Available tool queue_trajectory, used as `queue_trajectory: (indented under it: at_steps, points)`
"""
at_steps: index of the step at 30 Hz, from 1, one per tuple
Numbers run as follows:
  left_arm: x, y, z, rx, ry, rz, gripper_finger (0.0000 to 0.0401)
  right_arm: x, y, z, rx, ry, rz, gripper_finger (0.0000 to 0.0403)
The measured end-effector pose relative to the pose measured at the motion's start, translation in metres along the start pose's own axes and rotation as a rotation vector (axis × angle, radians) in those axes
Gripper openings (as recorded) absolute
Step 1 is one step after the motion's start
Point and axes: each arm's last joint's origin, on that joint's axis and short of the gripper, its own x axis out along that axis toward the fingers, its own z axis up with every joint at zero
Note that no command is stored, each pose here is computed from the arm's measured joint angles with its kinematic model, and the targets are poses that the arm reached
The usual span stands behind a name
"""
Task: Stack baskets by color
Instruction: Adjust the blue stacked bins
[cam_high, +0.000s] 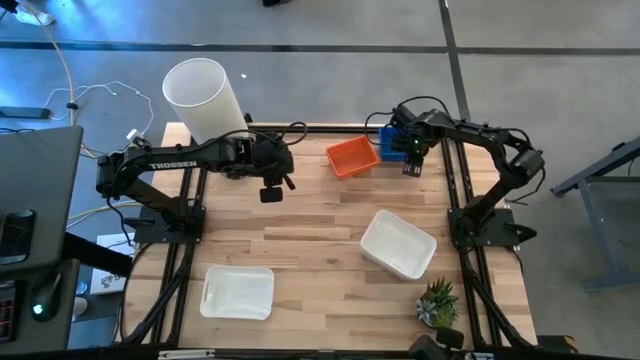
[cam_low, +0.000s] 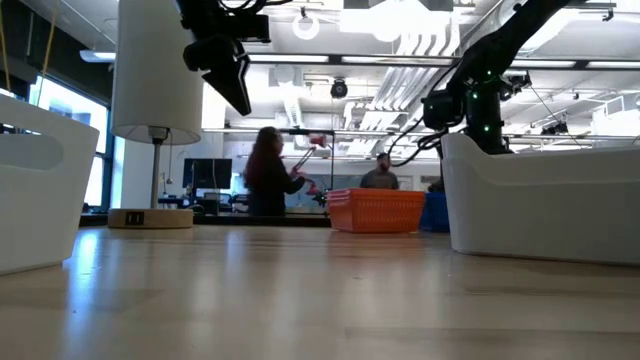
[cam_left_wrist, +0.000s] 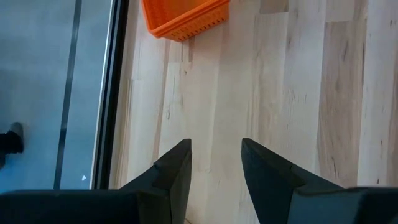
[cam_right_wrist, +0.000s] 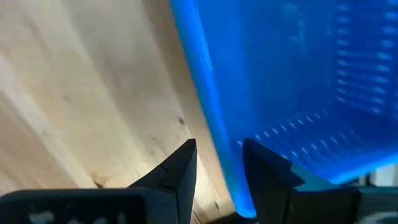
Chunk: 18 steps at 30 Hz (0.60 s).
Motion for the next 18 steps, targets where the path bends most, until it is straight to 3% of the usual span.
queue_trajectory:
  at_steps: [8, 18]
  points:
    - [0.0, 0.0, 0.0, 0.002, 0.0, 0.0, 0.0127, 0.001, -0.004, -0.009, 0.064, 0.081, -0.023, 0.0116]
    - [0.0, 0.0, 0.0, 0.0, 0.0, 0.0, 0.0127, 0.003, -0.014, -0.023, 0.14, 0.155, -0.011, 0.0065]
